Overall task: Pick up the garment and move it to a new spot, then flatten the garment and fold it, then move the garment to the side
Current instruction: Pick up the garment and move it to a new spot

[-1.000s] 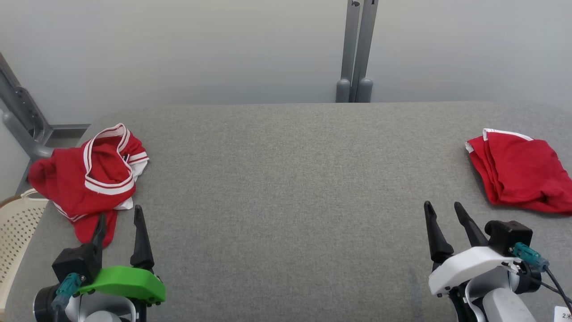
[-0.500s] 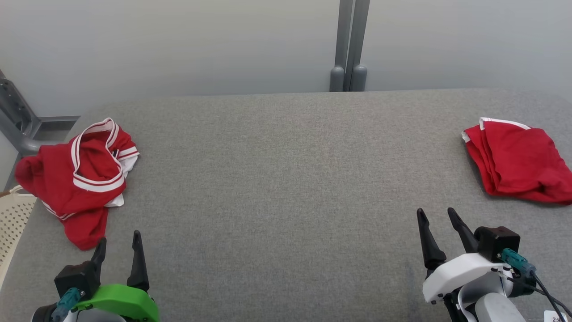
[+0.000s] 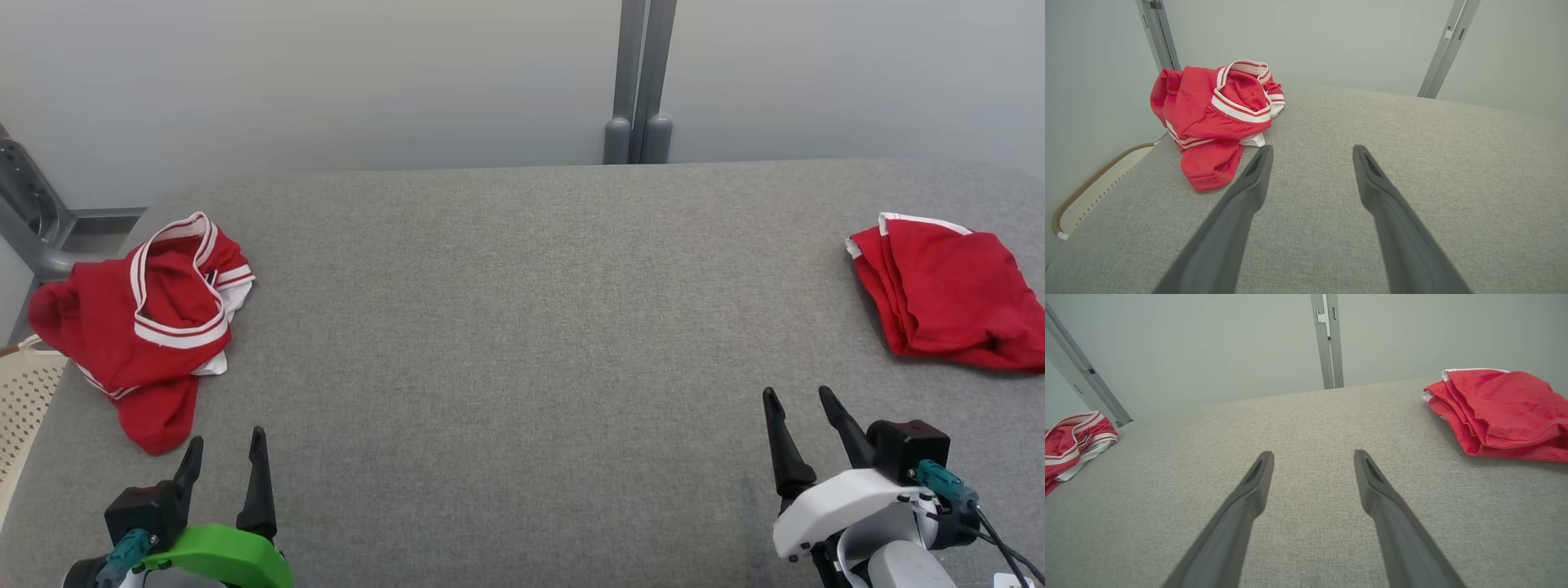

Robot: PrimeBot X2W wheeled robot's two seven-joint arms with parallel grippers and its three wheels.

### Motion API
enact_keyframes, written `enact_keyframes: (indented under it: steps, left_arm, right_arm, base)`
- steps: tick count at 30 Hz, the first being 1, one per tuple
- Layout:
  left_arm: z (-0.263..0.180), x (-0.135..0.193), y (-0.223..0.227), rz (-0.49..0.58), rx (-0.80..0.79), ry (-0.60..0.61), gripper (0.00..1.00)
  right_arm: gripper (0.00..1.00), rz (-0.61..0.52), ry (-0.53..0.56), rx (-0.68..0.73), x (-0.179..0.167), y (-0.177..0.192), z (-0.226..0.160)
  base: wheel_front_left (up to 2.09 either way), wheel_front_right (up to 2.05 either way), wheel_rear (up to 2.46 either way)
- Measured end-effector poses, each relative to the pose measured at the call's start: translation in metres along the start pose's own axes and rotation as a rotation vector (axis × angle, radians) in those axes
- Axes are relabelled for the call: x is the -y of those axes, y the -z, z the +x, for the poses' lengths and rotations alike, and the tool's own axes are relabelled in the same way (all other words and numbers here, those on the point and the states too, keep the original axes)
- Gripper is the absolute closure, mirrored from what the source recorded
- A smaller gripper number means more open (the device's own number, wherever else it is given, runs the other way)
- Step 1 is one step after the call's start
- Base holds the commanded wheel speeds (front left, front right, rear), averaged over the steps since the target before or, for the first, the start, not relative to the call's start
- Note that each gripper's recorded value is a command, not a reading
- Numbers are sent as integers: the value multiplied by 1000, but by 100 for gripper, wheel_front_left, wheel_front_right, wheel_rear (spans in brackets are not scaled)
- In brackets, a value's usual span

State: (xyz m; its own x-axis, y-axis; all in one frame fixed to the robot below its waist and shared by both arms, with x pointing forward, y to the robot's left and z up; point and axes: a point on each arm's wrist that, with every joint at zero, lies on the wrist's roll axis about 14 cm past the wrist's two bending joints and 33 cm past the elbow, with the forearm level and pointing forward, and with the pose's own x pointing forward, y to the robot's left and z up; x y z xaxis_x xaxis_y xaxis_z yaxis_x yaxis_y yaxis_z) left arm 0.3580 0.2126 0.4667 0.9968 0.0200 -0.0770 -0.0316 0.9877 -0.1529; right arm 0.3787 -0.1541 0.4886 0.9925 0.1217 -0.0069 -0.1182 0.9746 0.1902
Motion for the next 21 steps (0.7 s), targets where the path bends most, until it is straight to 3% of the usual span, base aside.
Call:
enact_keyframes:
  steps: [8, 21]
  left_arm:
    - [-4, -6, -2, -9, 10, -23, 0]
    - [-45, -58, -12, -30, 54, -185, 0]
  right_arm:
    - [0, 3, -12, -13, -4, 4, 1]
    - [0, -3, -204, -62, -69, 19, 18]
  base:
    - [0, 0, 0]
    - [0, 0, 0]
